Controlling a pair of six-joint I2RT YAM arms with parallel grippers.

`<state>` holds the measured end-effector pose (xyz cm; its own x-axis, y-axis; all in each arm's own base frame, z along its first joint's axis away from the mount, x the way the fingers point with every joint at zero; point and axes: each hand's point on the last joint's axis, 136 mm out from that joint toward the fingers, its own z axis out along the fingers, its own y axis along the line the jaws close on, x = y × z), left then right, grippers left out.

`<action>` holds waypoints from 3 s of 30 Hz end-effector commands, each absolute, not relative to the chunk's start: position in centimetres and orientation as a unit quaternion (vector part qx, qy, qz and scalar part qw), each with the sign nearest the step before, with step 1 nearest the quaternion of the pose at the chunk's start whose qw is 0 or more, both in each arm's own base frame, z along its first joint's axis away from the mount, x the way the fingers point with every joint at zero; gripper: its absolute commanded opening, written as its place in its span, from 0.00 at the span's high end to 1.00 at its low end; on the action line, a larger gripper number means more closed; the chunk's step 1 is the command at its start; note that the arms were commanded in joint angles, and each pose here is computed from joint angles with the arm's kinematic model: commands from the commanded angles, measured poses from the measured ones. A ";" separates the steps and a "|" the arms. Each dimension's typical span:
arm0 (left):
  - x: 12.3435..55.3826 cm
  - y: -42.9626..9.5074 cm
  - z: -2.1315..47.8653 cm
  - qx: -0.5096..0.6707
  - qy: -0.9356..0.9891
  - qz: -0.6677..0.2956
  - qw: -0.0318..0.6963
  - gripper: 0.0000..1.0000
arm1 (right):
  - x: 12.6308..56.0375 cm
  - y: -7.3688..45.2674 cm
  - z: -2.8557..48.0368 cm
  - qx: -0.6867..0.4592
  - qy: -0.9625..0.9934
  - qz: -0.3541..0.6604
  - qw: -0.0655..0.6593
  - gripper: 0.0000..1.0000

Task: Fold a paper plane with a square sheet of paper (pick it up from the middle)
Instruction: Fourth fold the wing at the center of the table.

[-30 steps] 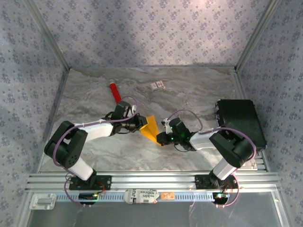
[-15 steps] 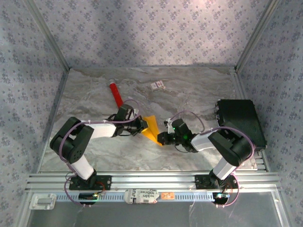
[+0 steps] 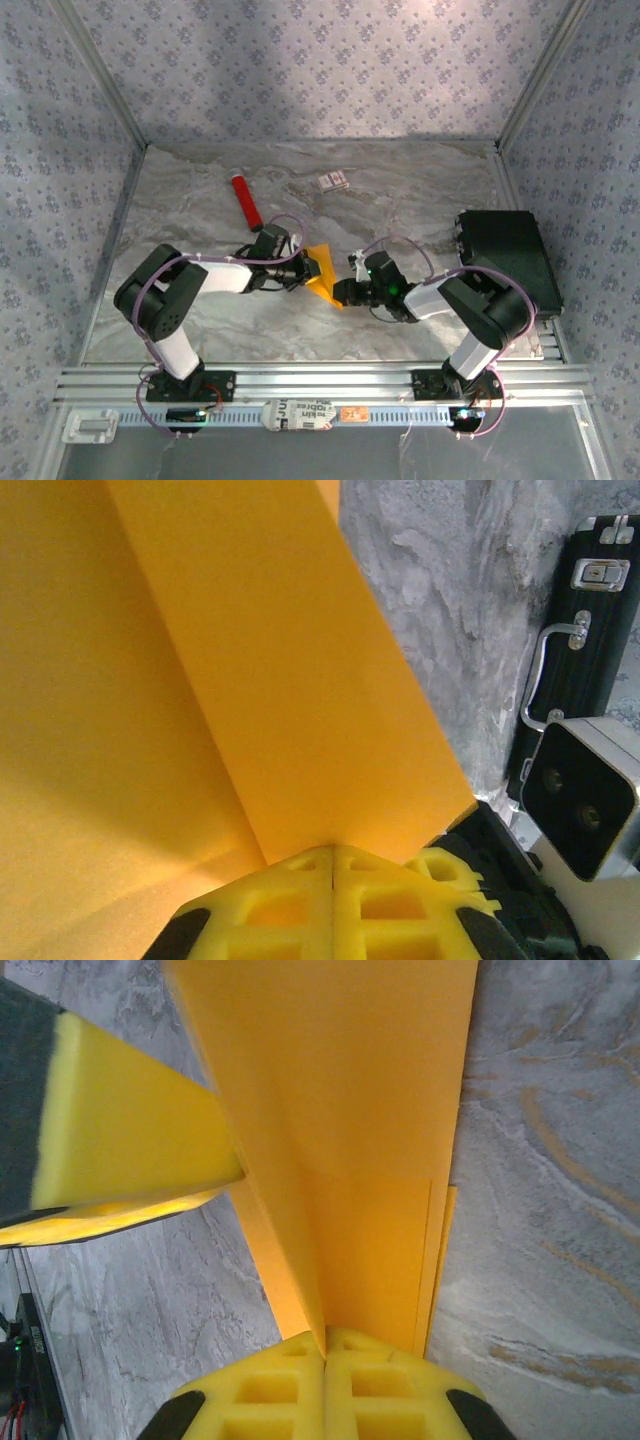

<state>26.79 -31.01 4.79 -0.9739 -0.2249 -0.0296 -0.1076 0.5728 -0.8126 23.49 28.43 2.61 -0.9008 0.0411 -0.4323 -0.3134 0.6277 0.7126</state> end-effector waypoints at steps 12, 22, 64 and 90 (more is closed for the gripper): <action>28.8 -32.1 5.3 -0.096 0.876 -0.464 0.092 0.95 | 22.1 27.5 0.3 -0.051 0.893 0.425 0.142 0.94; 29.2 -32.1 4.3 -0.101 0.879 -0.456 0.092 0.95 | 22.2 27.2 0.0 -0.035 0.895 0.428 0.121 0.94; 29.7 -32.2 3.2 -0.097 0.886 -0.443 0.095 0.90 | 22.0 26.5 -1.7 0.004 0.906 0.418 0.068 0.95; 26.5 -26.6 0.5 -0.166 0.914 -0.359 0.086 0.94 | 22.0 25.8 -1.8 0.022 0.906 0.414 0.083 0.97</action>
<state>27.40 -27.36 2.00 -0.9302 -0.3555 -0.0911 -0.1803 0.6591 -0.7301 23.92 28.11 2.45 -0.9674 0.0858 -0.2383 -0.1559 0.5398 0.8272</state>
